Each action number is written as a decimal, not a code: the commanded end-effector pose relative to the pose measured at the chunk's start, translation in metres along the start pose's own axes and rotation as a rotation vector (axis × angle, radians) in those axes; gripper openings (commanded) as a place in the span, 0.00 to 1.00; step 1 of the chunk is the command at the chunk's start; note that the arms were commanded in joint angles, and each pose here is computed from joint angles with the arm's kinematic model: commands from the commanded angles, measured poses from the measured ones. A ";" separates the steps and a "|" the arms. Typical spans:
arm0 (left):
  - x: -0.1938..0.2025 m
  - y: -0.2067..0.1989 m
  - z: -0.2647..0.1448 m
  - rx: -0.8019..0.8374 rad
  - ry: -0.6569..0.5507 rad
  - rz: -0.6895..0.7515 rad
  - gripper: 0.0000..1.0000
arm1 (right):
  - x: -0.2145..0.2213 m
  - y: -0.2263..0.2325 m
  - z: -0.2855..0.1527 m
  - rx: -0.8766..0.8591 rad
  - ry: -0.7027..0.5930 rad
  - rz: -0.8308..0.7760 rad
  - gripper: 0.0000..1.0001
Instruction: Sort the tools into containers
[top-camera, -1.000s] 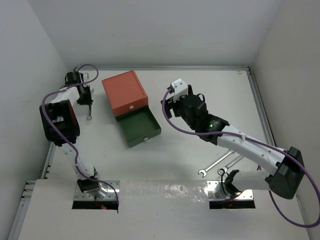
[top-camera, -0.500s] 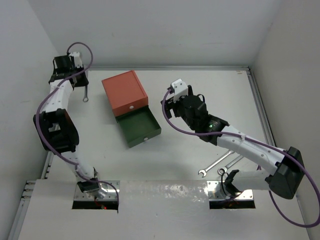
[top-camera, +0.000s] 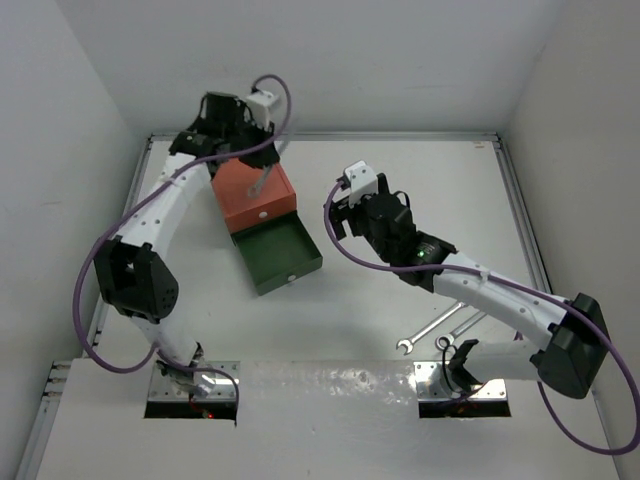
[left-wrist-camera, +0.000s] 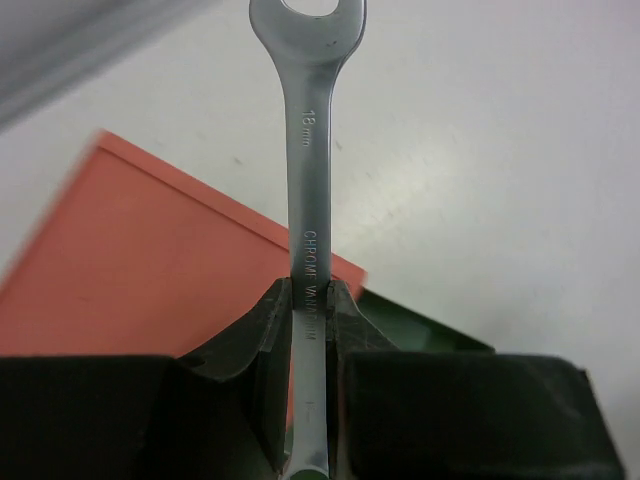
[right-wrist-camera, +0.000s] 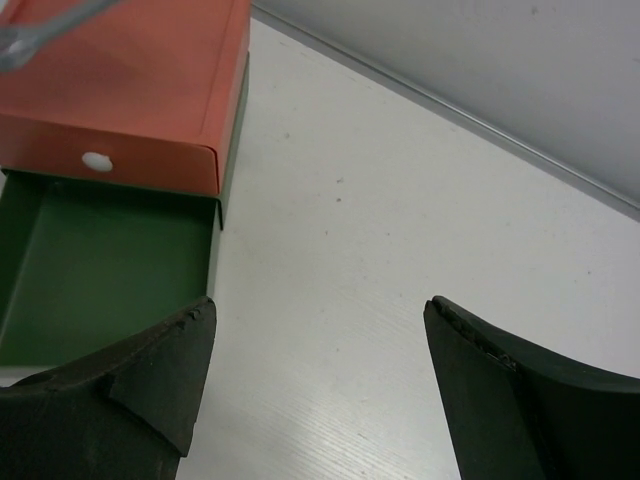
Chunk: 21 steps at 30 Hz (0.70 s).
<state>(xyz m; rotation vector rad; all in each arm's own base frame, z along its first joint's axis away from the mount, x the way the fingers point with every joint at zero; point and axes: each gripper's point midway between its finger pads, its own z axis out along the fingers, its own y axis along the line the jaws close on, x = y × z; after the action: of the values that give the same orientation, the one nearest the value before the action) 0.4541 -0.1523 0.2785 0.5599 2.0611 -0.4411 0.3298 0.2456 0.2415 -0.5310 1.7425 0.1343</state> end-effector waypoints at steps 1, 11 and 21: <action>0.038 -0.032 0.007 0.082 0.120 0.030 0.00 | -0.006 -0.015 -0.006 0.051 -0.027 0.018 0.83; 0.131 -0.071 0.016 0.188 0.300 -0.005 0.00 | 0.004 -0.027 -0.013 0.080 -0.013 0.026 0.83; 0.164 -0.082 0.009 0.157 0.296 -0.103 0.00 | 0.006 -0.026 -0.013 0.073 -0.014 0.038 0.84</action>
<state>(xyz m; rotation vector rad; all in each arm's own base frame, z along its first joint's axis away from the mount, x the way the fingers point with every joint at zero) 0.3208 -0.1746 0.1083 0.7114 2.5161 -0.5793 0.3264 0.2196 0.2338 -0.4913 1.7611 0.0865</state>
